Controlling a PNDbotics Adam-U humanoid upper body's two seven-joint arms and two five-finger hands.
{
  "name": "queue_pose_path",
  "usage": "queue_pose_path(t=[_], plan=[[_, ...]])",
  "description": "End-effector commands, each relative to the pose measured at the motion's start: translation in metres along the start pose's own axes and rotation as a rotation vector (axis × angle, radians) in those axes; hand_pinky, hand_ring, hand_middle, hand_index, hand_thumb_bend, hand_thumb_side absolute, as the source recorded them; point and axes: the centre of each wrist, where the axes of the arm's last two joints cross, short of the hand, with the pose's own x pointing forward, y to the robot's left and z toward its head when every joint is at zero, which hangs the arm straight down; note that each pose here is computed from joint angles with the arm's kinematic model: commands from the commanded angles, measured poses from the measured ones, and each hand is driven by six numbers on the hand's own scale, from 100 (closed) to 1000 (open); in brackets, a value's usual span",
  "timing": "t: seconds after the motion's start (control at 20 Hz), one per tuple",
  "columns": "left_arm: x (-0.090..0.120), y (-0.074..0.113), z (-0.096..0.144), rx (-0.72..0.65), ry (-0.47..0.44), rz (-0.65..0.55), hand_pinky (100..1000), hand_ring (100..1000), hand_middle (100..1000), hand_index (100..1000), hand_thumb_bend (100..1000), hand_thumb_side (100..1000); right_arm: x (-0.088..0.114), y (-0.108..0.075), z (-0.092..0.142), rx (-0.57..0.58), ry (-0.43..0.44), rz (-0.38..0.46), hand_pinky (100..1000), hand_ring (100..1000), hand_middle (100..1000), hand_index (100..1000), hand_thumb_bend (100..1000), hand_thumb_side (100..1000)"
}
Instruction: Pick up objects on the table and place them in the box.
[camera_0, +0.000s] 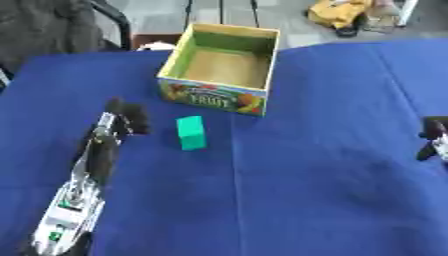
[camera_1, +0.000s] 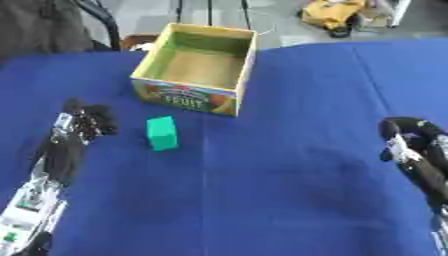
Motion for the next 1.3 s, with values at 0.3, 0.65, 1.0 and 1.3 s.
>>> queue_pose_path(t=[0.3, 0.65, 1.0, 1.3], plan=[[0.009, 0.006, -0.004, 0.0, -0.033, -0.019, 673, 640, 608, 750, 438, 1000, 0.009, -0.004, -0.004, -0.004, -0.035, 0.004, 420, 412, 521, 712, 336, 556], [0.017, 0.014, -0.009, -0.031, -0.057, -0.115, 676, 646, 613, 743, 484, 841, 0.008, -0.004, -0.004, -0.004, -0.033, 0.005, 420, 412, 521, 712, 337, 556], [0.052, 0.035, -0.035, -0.264, -0.05, -0.619, 687, 659, 637, 759, 523, 581, 0.008, -0.004, -0.003, 0.001, -0.03, 0.006, 420, 412, 521, 712, 339, 556], [0.084, 0.046, -0.062, -0.521, -0.065, -1.035, 693, 668, 655, 782, 730, 516, 0.007, -0.003, -0.003, 0.007, -0.028, 0.006, 420, 412, 521, 712, 340, 555]])
